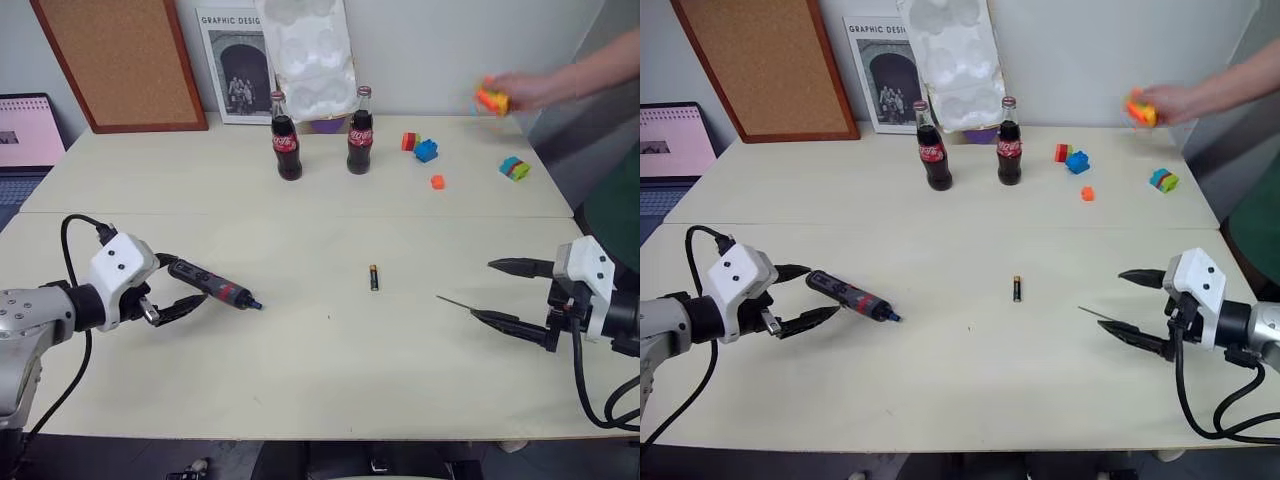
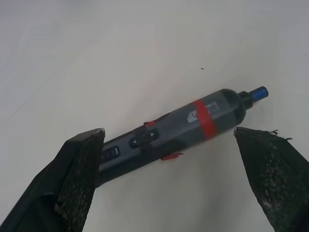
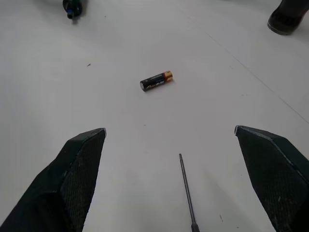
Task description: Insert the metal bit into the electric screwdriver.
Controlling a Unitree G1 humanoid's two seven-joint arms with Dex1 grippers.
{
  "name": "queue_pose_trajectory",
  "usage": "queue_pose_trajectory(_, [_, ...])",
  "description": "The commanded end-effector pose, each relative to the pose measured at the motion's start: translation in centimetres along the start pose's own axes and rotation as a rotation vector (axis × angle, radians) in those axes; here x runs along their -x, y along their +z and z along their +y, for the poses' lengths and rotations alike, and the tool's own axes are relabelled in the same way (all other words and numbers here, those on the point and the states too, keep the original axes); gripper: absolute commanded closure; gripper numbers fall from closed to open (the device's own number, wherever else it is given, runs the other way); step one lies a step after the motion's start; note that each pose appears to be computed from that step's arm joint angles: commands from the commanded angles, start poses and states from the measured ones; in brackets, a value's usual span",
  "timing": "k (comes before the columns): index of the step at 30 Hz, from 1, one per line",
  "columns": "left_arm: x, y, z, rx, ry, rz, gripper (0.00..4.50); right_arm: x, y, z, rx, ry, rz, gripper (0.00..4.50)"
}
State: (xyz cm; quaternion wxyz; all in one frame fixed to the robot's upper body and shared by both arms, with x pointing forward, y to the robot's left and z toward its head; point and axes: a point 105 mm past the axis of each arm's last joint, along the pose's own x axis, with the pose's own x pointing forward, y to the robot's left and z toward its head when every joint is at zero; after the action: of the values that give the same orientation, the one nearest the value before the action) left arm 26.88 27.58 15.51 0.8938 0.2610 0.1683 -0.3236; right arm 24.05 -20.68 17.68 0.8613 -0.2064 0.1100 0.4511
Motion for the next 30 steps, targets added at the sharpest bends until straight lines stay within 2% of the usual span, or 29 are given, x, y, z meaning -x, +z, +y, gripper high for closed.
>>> queue_pose_trajectory(1, [1.0, 0.9, 0.5, -0.050, 0.014, -0.017, 0.03, 0.3, 0.6, -0.2, 0.039, -0.004, -0.003, 0.00])
queue_pose_trajectory(16, [2.0, -0.5, 1.3, -0.095, -0.008, 0.021, 0.03, -0.1, 0.5, -0.3, 0.048, -0.004, -0.013, 0.00])
queue_pose_trajectory(20, [1.2, 1.3, 1.1, -0.146, -0.020, -0.041, 0.03, -0.7, 1.0, 0.1, 0.055, -0.008, -0.042, 0.00])
queue_pose_trajectory(27, [-0.6, 4.1, -3.2, -0.195, -0.241, -0.110, 0.03, -3.5, 2.3, 2.9, -0.007, 0.005, -0.125, 0.00])
queue_pose_trajectory(30, [-1.3, 4.9, -4.3, -0.230, -0.294, -0.127, 0.03, -5.5, 1.8, 3.4, -0.038, -0.035, -0.112, 0.00])
